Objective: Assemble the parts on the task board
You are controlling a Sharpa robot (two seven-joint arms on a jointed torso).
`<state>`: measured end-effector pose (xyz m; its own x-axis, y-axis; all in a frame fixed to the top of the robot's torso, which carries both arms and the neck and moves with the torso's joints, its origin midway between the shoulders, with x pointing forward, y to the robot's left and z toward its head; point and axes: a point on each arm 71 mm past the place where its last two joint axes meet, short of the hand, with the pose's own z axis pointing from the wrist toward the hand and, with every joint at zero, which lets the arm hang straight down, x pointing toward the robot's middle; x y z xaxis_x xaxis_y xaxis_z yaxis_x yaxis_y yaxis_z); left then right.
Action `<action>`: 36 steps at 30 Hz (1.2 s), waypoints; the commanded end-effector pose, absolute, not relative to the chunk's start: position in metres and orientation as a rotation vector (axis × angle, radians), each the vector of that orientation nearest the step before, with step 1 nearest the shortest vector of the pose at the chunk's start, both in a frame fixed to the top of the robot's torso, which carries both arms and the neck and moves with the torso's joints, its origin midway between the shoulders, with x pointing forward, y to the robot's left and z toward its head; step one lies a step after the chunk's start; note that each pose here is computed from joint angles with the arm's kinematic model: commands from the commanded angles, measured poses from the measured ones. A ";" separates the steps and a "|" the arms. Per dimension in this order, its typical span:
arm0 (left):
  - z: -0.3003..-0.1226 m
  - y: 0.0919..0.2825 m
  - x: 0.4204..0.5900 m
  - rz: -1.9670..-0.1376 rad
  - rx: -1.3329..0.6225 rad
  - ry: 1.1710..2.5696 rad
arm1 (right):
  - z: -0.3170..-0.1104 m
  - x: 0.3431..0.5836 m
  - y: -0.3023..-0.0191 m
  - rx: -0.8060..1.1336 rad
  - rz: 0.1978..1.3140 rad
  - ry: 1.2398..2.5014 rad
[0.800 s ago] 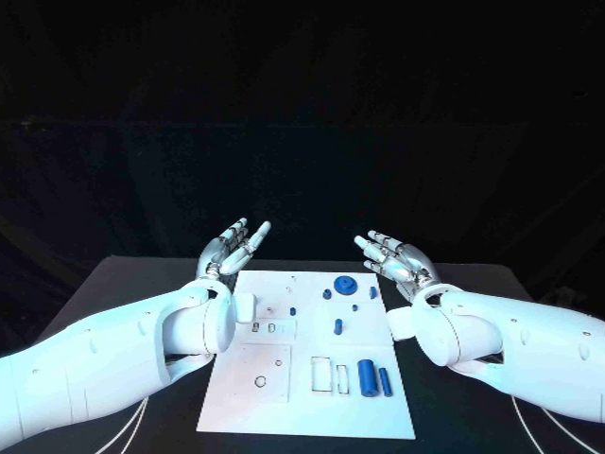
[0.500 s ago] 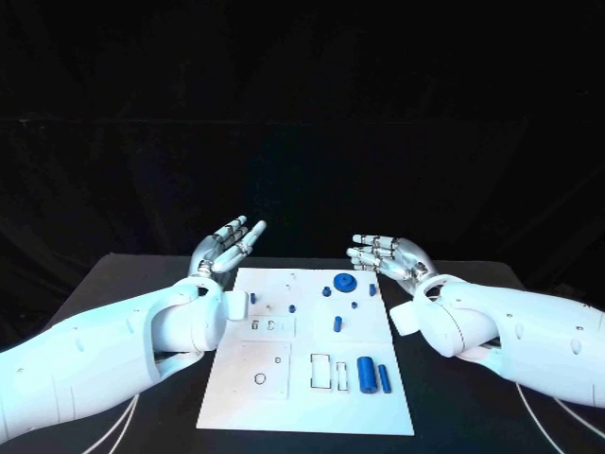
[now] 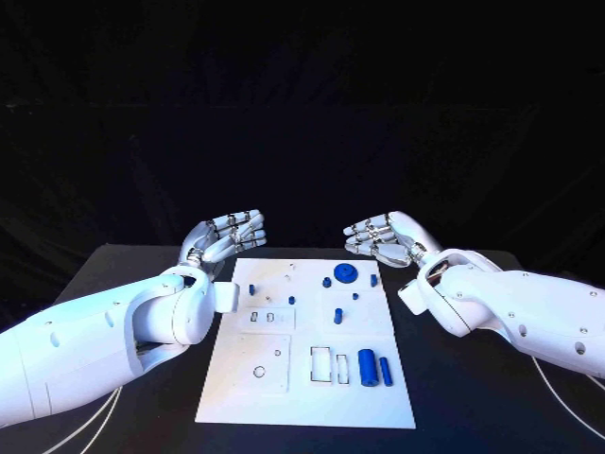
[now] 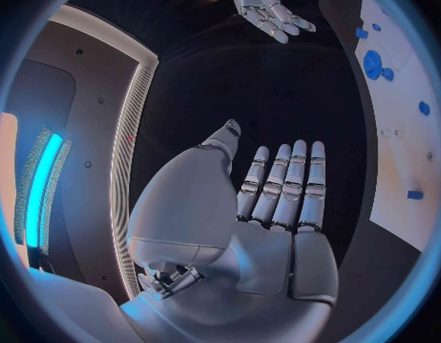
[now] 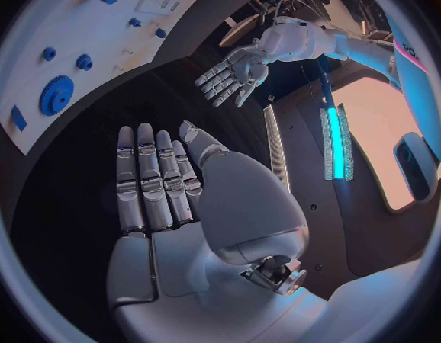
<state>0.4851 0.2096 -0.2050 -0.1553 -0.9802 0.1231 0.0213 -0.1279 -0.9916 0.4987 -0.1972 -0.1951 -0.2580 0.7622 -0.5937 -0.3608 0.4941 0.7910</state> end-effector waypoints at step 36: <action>-0.138 0.197 0.449 -1.645 -1.015 1.308 | -0.155 0.522 -0.152 -0.447 0.479 1.617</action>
